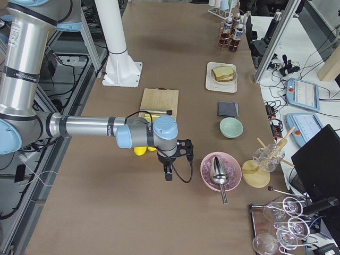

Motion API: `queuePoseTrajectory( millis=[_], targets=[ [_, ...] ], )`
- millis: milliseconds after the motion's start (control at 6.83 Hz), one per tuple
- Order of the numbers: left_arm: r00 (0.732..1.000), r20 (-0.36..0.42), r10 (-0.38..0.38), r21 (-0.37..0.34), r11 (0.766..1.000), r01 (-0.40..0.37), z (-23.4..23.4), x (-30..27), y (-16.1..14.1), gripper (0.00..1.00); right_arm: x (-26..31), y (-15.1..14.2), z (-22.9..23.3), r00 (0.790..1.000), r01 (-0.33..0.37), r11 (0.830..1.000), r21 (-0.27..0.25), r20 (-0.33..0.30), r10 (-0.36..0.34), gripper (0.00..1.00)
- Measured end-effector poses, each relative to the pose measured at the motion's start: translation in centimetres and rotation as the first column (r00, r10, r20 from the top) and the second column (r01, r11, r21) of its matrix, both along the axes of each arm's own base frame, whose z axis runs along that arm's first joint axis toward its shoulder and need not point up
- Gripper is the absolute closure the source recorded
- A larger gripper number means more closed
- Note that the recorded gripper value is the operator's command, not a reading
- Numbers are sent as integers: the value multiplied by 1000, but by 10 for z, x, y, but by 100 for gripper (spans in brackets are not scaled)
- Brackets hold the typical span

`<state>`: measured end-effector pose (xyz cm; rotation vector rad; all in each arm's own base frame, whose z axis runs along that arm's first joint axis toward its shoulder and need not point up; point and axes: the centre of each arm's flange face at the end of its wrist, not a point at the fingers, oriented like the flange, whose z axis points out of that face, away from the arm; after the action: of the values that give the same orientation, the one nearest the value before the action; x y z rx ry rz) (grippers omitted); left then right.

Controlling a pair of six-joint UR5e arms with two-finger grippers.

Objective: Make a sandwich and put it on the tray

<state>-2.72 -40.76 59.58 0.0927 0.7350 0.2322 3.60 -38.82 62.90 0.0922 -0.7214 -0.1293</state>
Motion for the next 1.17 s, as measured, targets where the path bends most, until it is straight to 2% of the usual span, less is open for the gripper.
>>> queuePoseTrajectory(
  millis=[293, 586, 1172],
  targets=[
    [1000, 9, 1, 10, 1000, -1, 11, -14, 4, 2, -3, -15, -17, 1000, 2, 1000, 20, 11, -2, 1],
    [999, 20, -32, 37, 999, 32, 11, -40, 10, 2, -4, -30, -32, 1000, 3, 1000, 19, 12, -3, 1],
    [997, 55, -50, 30, 998, 48, 16, -50, 14, 3, -3, -32, -41, 1000, 1, 1000, 22, 19, -1, 1]
  ],
)
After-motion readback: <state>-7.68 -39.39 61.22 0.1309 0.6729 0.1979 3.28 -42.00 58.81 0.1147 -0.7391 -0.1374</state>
